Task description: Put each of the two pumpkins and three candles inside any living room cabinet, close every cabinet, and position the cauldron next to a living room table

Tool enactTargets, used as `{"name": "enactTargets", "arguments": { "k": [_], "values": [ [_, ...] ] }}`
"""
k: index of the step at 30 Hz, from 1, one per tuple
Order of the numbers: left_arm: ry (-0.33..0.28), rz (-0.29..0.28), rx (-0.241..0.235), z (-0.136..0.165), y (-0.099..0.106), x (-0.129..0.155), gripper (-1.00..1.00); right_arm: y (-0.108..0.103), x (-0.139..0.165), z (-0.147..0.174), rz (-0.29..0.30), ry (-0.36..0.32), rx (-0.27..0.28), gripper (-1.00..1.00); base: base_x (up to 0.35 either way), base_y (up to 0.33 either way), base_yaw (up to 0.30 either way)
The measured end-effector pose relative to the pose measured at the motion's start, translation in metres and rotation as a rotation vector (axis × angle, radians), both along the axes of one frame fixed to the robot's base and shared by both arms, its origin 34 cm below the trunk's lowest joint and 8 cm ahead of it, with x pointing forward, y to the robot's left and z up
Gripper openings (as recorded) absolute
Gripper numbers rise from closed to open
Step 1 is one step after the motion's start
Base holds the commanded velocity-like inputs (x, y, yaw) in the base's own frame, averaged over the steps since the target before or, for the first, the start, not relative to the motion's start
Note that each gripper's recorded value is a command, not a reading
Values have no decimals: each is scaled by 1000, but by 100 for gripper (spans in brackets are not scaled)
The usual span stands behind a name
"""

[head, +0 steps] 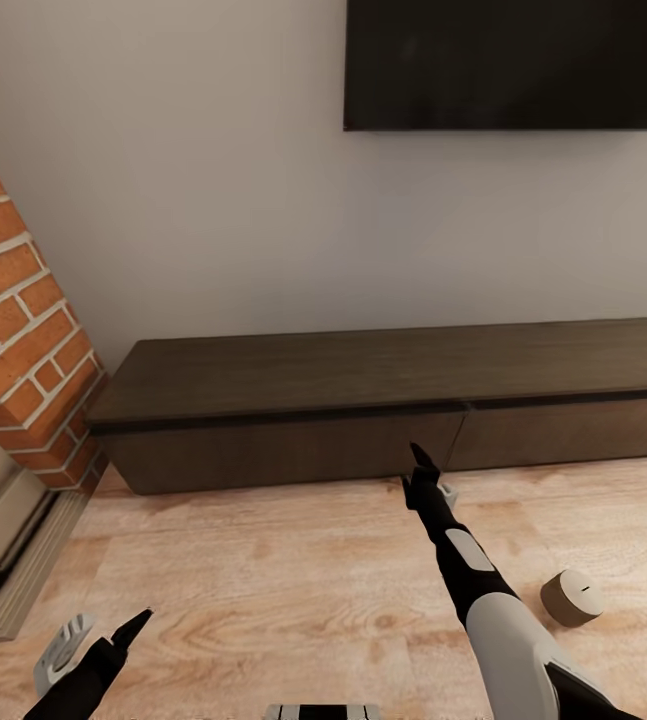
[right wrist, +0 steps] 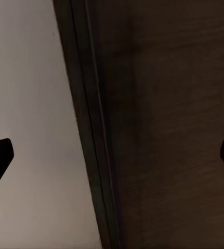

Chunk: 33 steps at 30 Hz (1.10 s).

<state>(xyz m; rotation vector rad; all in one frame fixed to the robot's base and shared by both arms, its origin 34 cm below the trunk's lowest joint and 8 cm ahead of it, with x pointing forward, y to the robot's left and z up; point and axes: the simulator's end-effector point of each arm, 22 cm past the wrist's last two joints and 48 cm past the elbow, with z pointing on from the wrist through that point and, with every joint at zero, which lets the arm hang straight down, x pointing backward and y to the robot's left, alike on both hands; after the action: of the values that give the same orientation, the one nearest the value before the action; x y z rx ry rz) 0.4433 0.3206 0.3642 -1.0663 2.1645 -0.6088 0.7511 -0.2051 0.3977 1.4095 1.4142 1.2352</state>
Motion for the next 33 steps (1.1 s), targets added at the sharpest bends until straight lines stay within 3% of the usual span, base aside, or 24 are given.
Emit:
{"name": "enactTargets", "arguments": {
  "k": [11,16,23,33],
  "values": [
    [-2,-8,-11,-4,-2,-1,100,-10,-2,-8,-21,10,12,100,0,0,0],
    [0,-14,-19,-7,-5,-5,100,-37,0,0,-63,-33,8,100,31,0,0],
    [27,-41,28,-16,-4,-13,100,-77,1,12,-137,-87,31,100,238,0,0],
    [35,-51,46,-19,-3,-15,100,-86,-2,9,-160,-83,47,100,285,0,0]
  ]
}}
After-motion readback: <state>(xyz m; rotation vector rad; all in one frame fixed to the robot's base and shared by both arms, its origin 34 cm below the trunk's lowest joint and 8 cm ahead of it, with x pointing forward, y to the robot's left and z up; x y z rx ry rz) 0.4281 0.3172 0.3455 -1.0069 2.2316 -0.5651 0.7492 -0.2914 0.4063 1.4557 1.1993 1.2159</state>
